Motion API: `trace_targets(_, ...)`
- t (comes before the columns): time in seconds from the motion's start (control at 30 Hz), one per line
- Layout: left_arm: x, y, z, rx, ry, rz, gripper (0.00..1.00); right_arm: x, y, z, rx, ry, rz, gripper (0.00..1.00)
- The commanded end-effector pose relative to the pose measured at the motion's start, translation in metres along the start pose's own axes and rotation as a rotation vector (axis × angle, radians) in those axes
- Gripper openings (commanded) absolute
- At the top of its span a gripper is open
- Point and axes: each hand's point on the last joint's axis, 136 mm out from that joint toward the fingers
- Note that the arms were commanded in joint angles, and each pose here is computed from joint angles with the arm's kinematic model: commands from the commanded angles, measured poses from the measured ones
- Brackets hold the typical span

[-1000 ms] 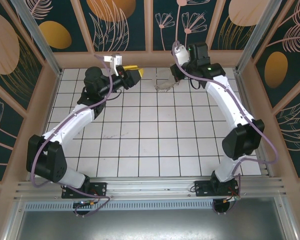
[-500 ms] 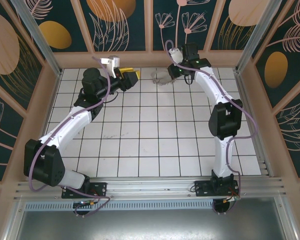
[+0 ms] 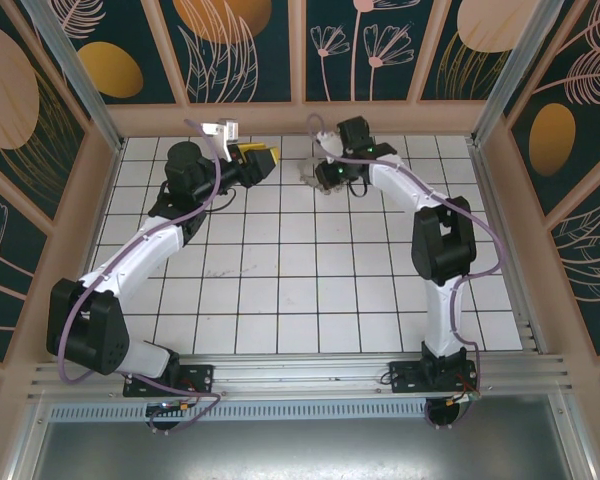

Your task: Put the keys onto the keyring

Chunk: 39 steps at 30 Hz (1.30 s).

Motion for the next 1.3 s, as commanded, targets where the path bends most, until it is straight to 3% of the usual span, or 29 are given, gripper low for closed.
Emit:
trace_targets(0.0, -0.008, -0.02, 0.013, 0.02, -0.045, -0.063, 0.59, -0.03, 0.013, 0.017, 0.023, -0.093, -0.007, 0.0)
trace_targets(0.33, -0.004, -0.02, 0.007, -0.028, -0.026, -0.104, 0.59, -0.028, 0.057, -0.022, 0.158, -0.067, 0.125, 0.0)
trace_targets(0.73, 0.0, -0.018, 0.004, -0.062, -0.008, -0.127, 0.6, 0.006, 0.124, -0.069, 0.329, 0.021, 0.337, 0.0)
trace_targets(1.23, 0.005, -0.016, 0.002, -0.081, -0.001, -0.142, 0.6, 0.036, 0.191, -0.093, 0.326, 0.161, 0.474, 0.0)
trace_targets(1.27, 0.005, -0.016, 0.002, -0.082, 0.0, -0.144, 0.61, 0.035, 0.195, -0.091, 0.322, 0.16, 0.49, 0.04)
Point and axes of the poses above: each hand's point on the last joint's axis, 136 mm out from that joint toward the fingers, its own x axis out along the fingers, its own y axis along the line the jaws close on, z = x × y, and after that the axes turned 12 degrees about -x, right-handed
